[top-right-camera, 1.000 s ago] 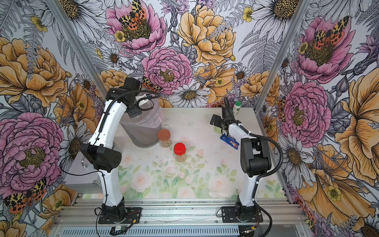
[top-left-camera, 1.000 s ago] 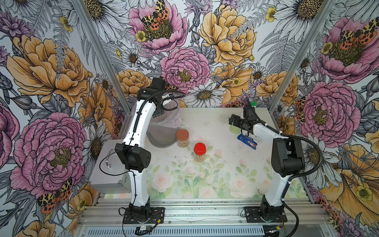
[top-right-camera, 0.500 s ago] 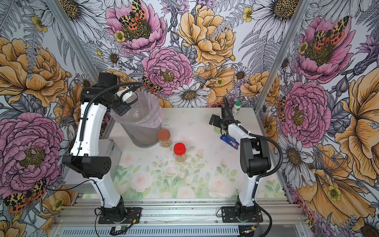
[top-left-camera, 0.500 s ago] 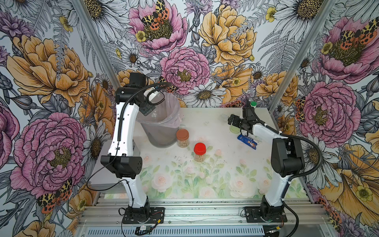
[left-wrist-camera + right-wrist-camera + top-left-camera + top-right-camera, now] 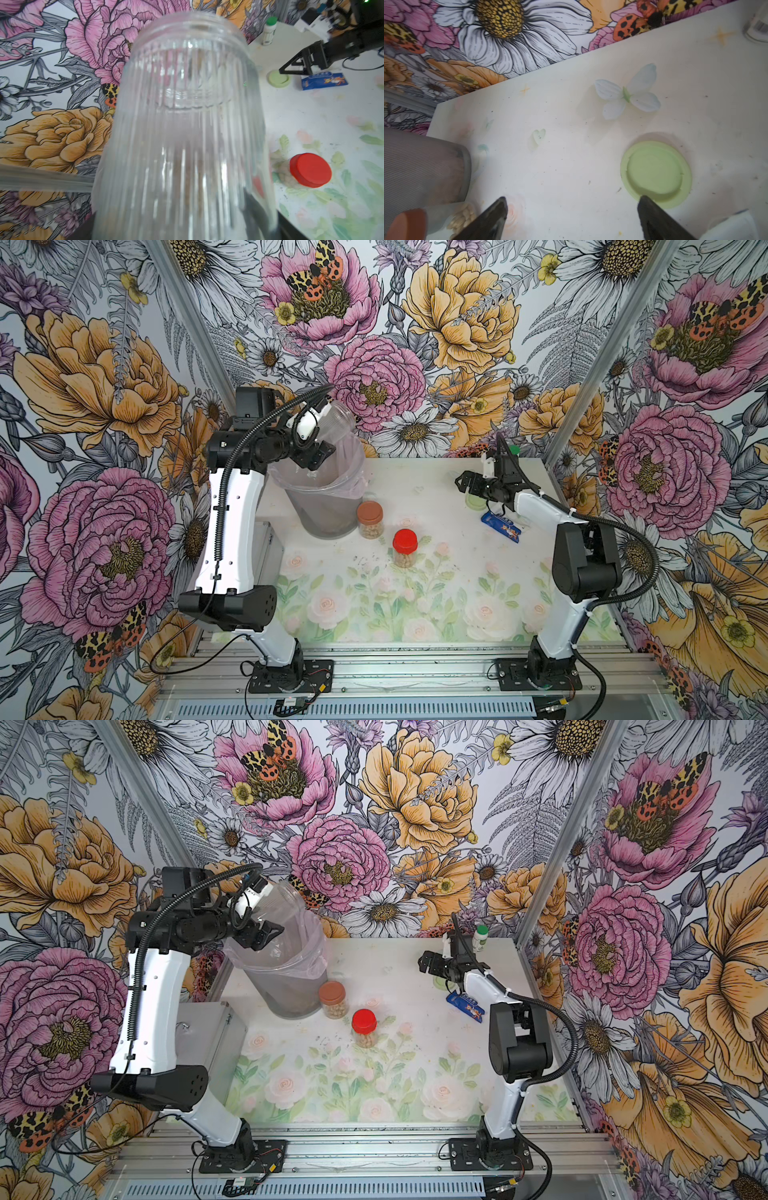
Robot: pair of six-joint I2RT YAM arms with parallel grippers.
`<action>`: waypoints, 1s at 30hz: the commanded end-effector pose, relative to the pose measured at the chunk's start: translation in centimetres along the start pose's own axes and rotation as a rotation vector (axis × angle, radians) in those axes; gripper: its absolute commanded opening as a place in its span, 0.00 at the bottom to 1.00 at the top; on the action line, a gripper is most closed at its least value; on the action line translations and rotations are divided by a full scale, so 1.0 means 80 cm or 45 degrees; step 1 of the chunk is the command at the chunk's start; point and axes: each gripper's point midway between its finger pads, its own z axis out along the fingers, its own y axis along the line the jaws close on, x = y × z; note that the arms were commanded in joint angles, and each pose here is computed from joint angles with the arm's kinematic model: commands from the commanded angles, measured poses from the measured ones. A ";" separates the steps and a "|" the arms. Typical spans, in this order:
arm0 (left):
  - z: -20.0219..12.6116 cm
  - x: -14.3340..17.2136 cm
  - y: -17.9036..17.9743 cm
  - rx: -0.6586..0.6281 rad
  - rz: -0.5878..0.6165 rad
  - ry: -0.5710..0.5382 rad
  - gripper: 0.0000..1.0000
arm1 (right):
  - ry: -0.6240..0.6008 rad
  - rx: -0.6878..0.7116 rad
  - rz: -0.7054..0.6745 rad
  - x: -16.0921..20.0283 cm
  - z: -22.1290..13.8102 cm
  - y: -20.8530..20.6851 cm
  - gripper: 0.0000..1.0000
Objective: Empty moldy peanuts from jars
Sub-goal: Pour the moldy peanuts from the jar into the trash bin, then place the jar at the center of the board.
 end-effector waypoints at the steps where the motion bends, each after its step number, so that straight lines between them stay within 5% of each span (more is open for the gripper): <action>1: -0.024 -0.084 -0.033 0.126 0.031 -0.414 0.07 | -0.073 -0.269 -0.093 -0.030 -0.051 0.062 0.99; 10: 0.068 -0.097 -0.123 0.244 0.029 -0.449 0.07 | -0.108 -0.578 -0.063 -0.029 -0.120 0.126 0.99; 19: 0.136 -0.111 -0.188 0.282 -0.088 -0.703 0.06 | -0.323 -0.796 0.020 -0.035 -0.187 0.161 1.00; 30: 0.184 -0.108 -0.238 0.414 -0.097 -0.707 0.07 | -0.410 -0.854 0.028 -0.027 -0.217 0.180 1.00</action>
